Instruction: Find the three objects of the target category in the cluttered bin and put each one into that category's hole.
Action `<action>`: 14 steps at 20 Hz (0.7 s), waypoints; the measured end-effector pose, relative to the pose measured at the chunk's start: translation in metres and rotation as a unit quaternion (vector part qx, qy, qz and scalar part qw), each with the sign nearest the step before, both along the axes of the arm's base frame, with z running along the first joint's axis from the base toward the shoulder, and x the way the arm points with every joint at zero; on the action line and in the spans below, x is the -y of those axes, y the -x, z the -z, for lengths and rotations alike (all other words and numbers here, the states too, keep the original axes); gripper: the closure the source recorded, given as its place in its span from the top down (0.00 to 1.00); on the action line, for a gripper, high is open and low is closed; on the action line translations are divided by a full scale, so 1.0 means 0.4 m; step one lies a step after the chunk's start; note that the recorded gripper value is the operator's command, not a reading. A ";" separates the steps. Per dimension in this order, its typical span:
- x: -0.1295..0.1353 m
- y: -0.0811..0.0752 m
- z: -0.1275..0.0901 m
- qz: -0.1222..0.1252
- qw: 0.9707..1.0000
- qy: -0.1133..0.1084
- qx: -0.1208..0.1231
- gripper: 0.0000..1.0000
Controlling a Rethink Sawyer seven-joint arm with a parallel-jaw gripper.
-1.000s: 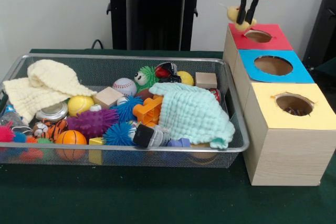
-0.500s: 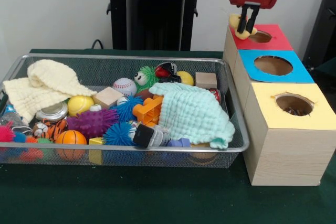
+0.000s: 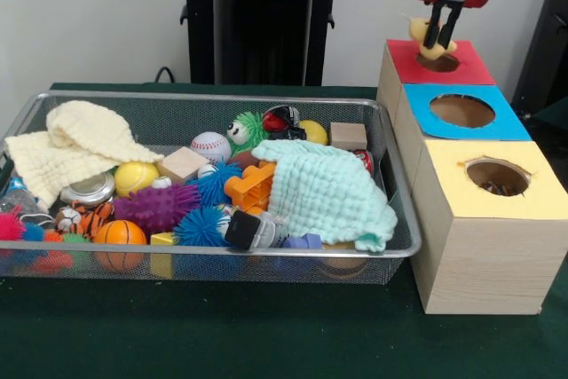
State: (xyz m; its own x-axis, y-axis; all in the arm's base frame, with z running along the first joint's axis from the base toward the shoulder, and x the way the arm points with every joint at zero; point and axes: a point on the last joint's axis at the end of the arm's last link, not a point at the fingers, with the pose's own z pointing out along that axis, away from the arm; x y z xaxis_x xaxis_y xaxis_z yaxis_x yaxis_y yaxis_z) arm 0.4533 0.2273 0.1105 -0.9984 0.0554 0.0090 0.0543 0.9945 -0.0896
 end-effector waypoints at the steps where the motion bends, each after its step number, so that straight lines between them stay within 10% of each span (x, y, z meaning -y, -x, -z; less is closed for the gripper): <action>1: -0.006 0.001 -0.001 0.002 1.000 -0.001 0.000 0.00; 14: 0.014 -0.017 0.016 0.039 0.999 -0.006 -0.003 0.00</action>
State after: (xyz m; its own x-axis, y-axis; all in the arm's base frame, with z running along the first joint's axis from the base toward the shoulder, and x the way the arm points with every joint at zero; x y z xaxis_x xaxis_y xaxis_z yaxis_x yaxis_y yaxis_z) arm 0.4602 0.2218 0.1040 -0.9909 0.1333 0.0159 0.1317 0.9881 -0.0790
